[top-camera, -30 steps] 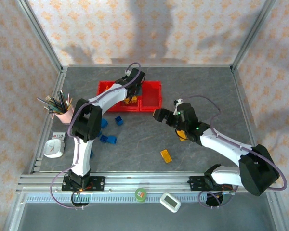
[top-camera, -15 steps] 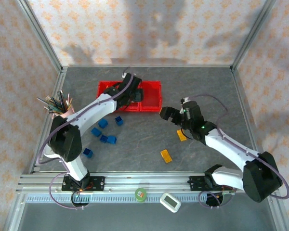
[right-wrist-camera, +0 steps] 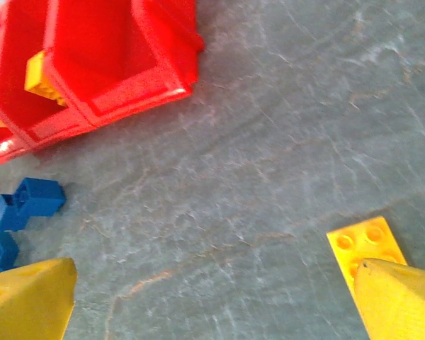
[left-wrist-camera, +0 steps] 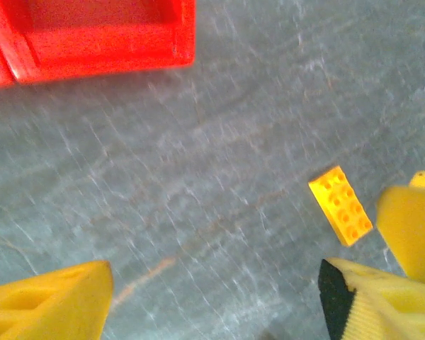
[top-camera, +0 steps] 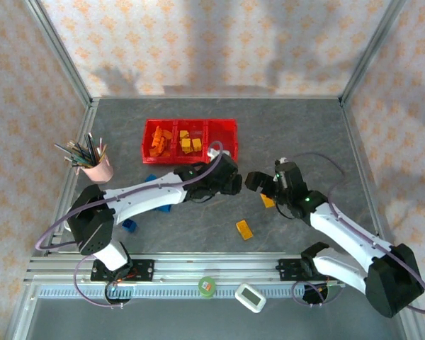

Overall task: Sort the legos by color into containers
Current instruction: Pick up the lego from the middle-left of the table.

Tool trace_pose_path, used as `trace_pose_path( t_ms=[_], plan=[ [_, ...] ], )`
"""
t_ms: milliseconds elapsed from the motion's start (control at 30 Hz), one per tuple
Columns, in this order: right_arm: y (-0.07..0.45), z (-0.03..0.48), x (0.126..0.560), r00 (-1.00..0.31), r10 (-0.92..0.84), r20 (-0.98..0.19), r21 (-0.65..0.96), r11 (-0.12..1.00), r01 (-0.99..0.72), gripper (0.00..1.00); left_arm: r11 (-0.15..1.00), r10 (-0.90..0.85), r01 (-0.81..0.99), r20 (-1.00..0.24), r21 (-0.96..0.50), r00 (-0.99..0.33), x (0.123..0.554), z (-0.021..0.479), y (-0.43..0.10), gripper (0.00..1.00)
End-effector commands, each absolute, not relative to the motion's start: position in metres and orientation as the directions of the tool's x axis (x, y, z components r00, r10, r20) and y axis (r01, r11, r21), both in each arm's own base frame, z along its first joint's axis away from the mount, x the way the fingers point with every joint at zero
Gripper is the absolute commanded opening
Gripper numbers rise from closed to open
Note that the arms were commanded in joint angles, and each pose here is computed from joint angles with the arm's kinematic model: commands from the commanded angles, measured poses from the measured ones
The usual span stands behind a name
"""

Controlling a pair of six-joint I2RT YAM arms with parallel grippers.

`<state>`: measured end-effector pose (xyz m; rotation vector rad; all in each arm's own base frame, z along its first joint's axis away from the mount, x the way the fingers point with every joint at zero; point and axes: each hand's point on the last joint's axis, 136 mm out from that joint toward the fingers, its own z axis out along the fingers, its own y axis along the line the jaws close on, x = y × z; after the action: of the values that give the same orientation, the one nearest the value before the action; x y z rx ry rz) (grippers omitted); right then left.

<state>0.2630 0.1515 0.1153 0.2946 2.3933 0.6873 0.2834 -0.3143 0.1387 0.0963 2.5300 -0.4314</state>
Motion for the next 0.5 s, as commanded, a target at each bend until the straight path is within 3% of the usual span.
trace_pose_path(
  t_ms=[0, 467],
  plan=[
    [0.136, 0.1, 0.255, -0.78, 0.384, -0.494, 0.507, 0.856, 0.1, 1.0, 0.94, -0.116, 0.064, -0.491, -0.335, -0.863, 0.269, 0.126, -0.317, 0.82],
    [0.099, 0.067, 0.249, -0.764, 0.486, -0.425, 0.509, 0.826, 0.243, 1.0, 0.96, -0.002, 0.102, -0.373, -0.26, -0.928, 0.198, 0.078, -0.362, 0.93]
  ],
)
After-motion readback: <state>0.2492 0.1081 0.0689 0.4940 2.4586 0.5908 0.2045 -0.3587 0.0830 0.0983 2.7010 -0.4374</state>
